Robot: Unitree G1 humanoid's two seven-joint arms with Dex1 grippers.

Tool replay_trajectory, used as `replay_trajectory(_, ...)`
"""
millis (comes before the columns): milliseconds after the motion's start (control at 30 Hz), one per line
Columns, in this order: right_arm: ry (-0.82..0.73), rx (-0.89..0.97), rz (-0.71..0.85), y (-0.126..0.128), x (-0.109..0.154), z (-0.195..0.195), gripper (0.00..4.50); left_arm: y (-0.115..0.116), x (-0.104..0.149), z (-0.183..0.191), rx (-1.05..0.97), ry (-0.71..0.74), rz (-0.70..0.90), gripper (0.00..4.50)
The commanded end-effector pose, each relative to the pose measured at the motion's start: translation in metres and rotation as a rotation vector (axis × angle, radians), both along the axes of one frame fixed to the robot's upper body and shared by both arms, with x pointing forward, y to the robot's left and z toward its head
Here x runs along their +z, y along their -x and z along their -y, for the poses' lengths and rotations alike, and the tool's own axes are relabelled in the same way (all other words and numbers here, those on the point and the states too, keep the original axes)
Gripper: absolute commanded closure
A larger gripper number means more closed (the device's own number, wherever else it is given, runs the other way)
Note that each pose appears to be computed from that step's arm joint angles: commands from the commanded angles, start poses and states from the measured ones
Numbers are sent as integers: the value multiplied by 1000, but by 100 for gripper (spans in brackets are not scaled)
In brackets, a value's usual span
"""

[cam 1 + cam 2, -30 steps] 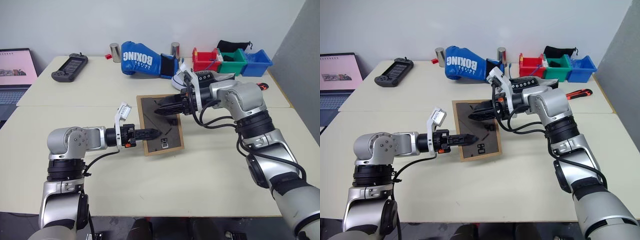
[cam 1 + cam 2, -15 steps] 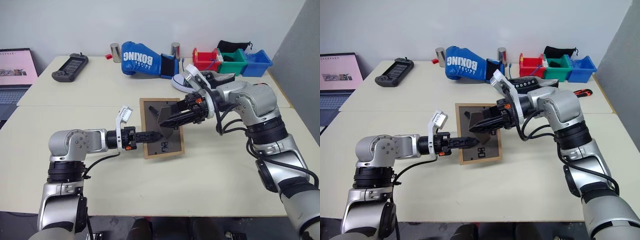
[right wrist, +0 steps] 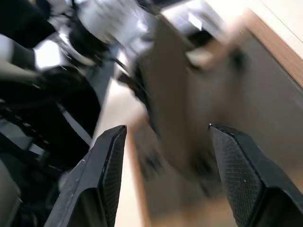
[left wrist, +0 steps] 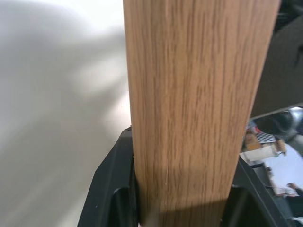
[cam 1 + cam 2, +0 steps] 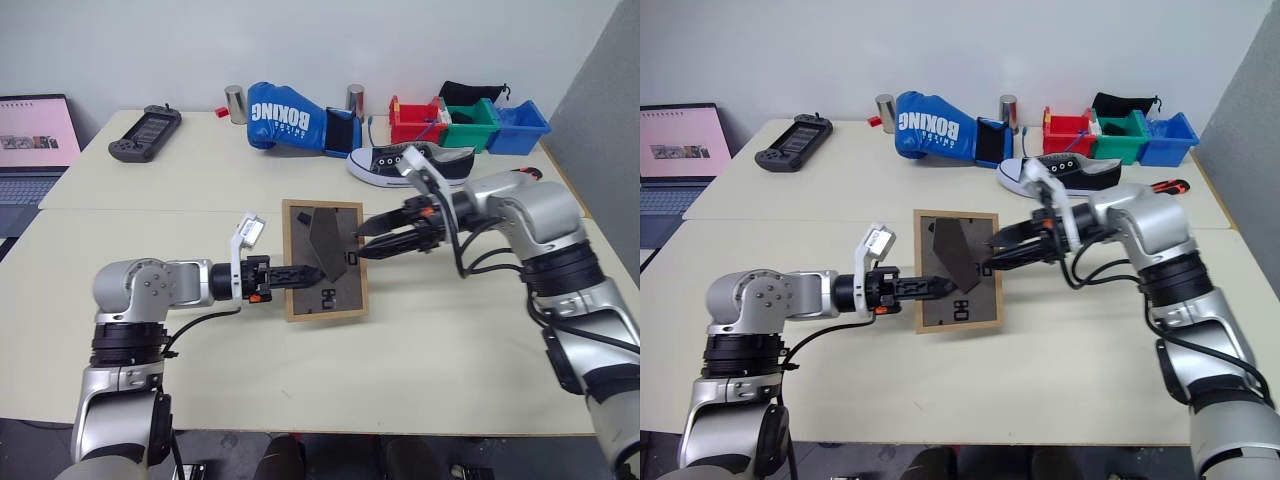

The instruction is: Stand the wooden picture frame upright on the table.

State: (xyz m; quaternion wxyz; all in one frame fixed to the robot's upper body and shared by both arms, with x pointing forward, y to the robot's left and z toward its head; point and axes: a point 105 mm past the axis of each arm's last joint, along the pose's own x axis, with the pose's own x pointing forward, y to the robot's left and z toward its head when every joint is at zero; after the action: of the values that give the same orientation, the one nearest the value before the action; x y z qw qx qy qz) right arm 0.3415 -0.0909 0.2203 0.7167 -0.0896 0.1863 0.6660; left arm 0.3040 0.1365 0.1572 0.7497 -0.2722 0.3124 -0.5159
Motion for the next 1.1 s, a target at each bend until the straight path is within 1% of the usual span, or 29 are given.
replay_trajectory(33,30,-48,60,-9,5,23,159,10,15,-4,-24,29,41,315)
replay_trajectory(100,41,-75,74,-13,4,32,159,12,15,-5,-23,42,25,315)
replay_trajectory(167,54,-102,129,-17,7,42,159,15,17,-5,-27,76,-14,315)
replay_trajectory(267,135,-79,310,-20,8,54,159,17,18,-7,-33,150,-93,315)
replay_trajectory(300,201,-65,507,-24,7,57,159,18,20,-9,-43,178,-114,315)
replay_trajectory(333,238,-46,645,-26,6,57,159,19,22,-10,-48,196,-127,315)
replay_trajectory(367,250,5,791,-23,5,56,159,20,25,-11,-51,214,-139,315)
replay_trajectory(400,249,43,878,-20,4,54,159,20,26,-12,-51,224,-146,315)
replay_trajectory(433,272,104,1048,-17,0,55,159,18,29,-14,-42,249,-162,315)
replay_trajectory(467,276,119,1224,-16,0,55,159,17,31,-14,-37,266,-173,315)
replay_trajectory(500,267,134,1338,-14,0,54,159,16,32,-14,-33,277,-183,315)
replay_trajectory(533,261,189,1492,-7,0,51,159,15,35,-13,-35,303,-195,315)
replay_trajectory(600,206,265,1632,3,-3,44,159,20,38,-5,-74,331,-209,315)
replay_trajectory(733,84,299,1775,8,4,26,159,31,37,7,-99,360,-242,315)
replay_trajectory(833,38,347,1822,10,4,12,159,35,33,11,-103,355,-254,315)
replay_trajectory(1000,-12,351,1904,8,13,-5,159,41,29,15,-109,346,-249,315)
replay_trajectory(1100,-47,418,1934,15,10,-14,159,43,26,16,-112,343,-251,315)
